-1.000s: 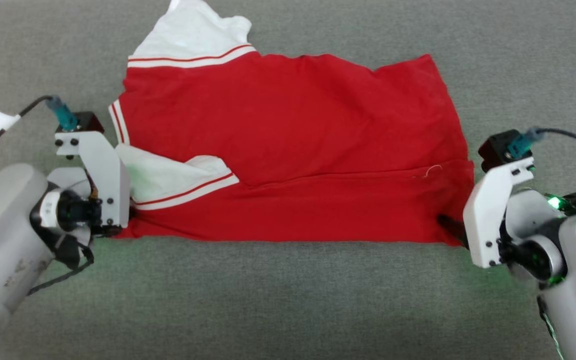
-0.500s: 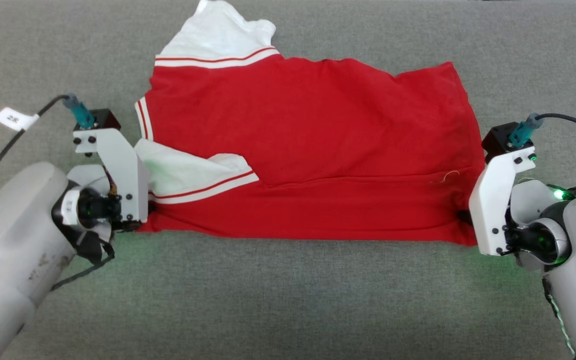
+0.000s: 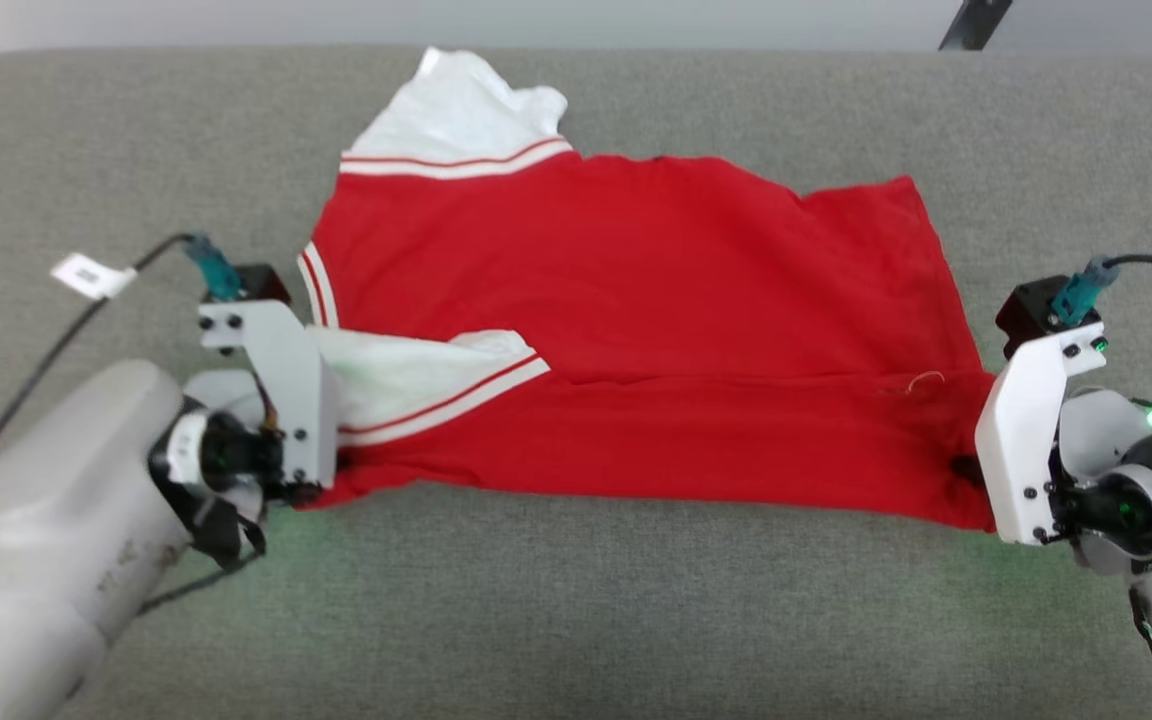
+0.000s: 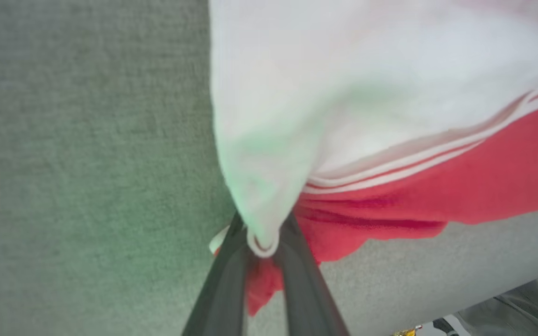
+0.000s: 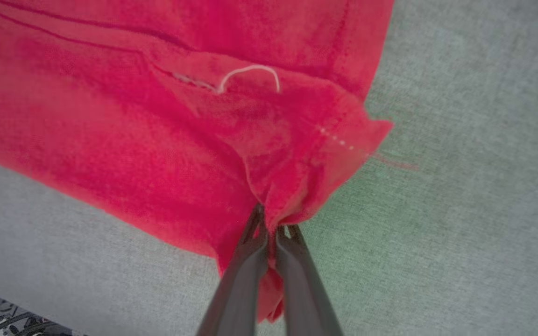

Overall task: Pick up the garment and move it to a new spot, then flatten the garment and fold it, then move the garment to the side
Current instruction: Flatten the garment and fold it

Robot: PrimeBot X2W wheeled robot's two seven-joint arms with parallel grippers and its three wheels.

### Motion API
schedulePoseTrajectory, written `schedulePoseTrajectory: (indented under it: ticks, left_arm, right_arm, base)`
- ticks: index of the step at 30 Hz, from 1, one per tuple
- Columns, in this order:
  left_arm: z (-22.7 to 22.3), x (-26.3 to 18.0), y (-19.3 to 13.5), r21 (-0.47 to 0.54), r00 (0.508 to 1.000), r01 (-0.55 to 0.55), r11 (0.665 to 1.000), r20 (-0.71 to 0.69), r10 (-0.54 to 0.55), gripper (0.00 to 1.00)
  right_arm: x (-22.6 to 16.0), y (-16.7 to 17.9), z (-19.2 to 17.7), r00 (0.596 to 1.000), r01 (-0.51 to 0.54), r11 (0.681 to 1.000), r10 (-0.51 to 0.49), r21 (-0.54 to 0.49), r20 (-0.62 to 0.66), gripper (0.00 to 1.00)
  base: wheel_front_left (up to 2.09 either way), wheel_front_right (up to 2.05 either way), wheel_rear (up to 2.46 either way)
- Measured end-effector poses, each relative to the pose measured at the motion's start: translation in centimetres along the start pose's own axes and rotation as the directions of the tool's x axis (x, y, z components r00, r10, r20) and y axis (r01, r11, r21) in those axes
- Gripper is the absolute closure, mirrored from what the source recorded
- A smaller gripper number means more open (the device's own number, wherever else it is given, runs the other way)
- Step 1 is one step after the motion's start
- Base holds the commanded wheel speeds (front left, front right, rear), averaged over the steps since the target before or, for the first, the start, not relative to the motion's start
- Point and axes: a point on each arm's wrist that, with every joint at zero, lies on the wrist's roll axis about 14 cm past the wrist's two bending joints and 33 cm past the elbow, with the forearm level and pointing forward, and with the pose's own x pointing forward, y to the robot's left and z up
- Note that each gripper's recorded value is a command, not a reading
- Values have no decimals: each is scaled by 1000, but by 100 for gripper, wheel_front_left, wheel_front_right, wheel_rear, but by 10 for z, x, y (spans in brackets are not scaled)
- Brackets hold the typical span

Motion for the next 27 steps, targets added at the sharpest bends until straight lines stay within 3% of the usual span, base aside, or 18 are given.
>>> schedulePoseTrajectory:
  ticks: [14,27]
  left_arm:
    - [-38,-15,-10,18,999,18,1000,-29,-18,100]
    - [-45,-17,1,-4,999,-5,1000,-47,5,100]
  right_arm:
    - [-25,19,-17,999,-45,996,45,-81,-5,100]
    - [-34,2,-31,1000,-12,998,10,-60,-26,100]
  base:
    - [0,0,0]
    - [0,0,0]
